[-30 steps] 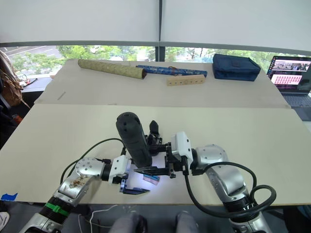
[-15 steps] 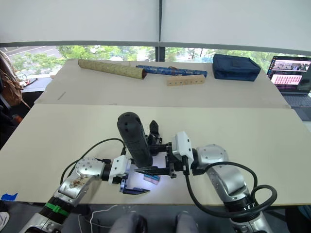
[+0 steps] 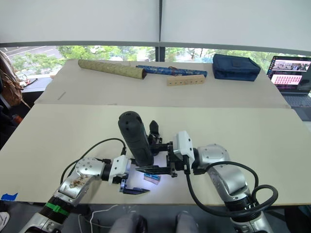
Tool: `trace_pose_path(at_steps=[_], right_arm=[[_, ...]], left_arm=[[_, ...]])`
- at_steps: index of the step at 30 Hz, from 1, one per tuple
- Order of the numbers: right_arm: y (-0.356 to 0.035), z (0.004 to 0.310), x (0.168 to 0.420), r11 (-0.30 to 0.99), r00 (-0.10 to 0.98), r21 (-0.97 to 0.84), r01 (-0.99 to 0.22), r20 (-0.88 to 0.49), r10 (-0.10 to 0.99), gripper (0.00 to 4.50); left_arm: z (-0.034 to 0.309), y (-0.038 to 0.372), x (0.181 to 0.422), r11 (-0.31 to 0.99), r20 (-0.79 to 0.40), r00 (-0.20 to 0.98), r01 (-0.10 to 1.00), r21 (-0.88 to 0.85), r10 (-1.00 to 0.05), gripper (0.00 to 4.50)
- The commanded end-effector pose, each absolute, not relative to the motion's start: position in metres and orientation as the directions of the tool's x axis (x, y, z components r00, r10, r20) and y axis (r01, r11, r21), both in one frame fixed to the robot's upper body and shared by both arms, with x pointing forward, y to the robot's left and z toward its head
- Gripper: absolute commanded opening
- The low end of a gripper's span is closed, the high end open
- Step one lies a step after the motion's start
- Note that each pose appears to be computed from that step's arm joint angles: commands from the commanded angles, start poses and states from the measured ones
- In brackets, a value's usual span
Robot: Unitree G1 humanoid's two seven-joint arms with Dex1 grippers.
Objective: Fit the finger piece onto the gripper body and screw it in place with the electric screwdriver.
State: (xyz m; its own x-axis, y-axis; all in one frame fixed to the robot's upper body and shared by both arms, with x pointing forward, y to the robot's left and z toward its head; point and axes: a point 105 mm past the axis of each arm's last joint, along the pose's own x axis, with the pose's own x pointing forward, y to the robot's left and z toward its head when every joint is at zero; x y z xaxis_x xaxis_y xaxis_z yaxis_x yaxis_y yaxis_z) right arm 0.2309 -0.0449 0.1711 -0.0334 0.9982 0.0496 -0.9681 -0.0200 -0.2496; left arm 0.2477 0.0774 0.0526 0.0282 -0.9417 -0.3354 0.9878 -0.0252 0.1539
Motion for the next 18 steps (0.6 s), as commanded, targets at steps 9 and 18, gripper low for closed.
trace_pose_path(at_steps=[9, 18], right_arm=[[-0.0447, 0.1798, 0.2248, -0.023, -0.053, -0.283, -0.959, 0.099, 0.994, 1.90], [-0.0419, 0.1767, 0.2278, -0.011, -0.039, -0.284, -0.959, 0.095, 0.995, 1.90]], left_arm=[[0.0218, 0.0830, 0.2387, -0.009, -0.412, 0.012, 0.999, 0.049, -0.911, 4.48], [0.0219, 0.0833, 0.2392, -0.005, -0.412, 0.016, 0.999, 0.051, -0.911, 4.48]])
